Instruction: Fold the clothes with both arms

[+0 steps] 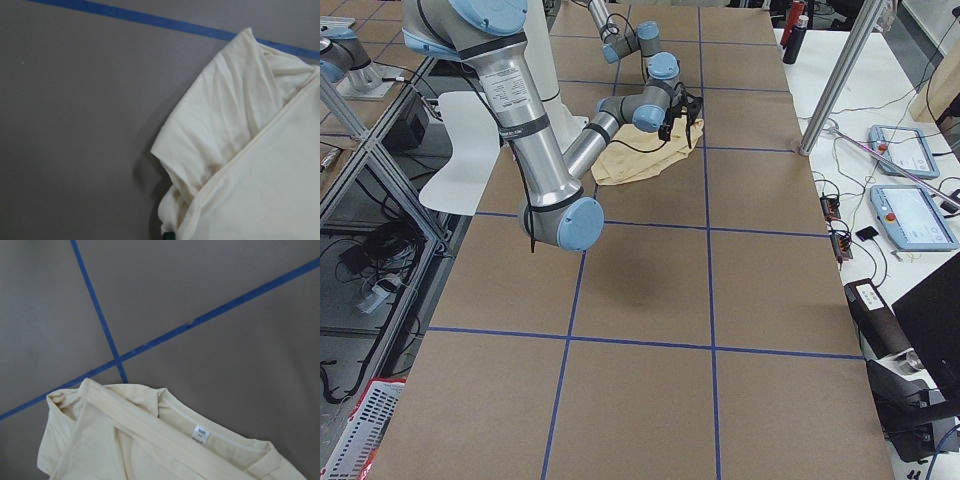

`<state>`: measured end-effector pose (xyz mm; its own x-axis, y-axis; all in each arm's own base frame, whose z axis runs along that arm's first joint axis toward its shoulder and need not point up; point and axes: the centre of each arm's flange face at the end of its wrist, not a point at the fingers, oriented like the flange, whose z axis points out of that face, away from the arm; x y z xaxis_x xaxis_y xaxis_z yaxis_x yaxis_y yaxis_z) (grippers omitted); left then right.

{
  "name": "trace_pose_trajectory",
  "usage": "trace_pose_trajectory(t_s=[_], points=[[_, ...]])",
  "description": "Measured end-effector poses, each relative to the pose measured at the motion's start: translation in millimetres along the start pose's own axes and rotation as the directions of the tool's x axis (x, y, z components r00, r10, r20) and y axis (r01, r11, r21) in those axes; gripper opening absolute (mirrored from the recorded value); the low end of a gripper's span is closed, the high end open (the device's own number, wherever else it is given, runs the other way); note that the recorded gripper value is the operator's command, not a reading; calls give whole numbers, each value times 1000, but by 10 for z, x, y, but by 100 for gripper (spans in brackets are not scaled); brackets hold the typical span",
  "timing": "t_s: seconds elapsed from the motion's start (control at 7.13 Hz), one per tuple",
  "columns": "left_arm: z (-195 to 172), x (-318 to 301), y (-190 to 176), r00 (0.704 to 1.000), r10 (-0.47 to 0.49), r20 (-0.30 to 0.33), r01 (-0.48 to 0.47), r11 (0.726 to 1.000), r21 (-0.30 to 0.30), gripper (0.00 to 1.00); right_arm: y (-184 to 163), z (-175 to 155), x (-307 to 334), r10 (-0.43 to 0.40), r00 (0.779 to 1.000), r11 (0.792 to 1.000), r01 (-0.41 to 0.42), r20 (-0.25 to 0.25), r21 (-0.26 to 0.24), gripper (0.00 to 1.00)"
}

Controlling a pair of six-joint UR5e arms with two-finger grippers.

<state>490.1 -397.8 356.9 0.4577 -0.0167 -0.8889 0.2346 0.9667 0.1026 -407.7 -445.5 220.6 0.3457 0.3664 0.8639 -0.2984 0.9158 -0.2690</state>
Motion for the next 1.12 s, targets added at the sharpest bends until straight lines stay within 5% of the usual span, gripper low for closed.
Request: trace_pose_trajectory(t_s=[0.56,1.12], points=[[64,195,-118,999,-4,40,4,1000,2,0,-66,-5,37,-1,1000,1000,1,-6,10,100],[175,402,-864,998,6,70,-12,997,83,0,-164,19,89,11,1000,1000,-10,-19,23,100]])
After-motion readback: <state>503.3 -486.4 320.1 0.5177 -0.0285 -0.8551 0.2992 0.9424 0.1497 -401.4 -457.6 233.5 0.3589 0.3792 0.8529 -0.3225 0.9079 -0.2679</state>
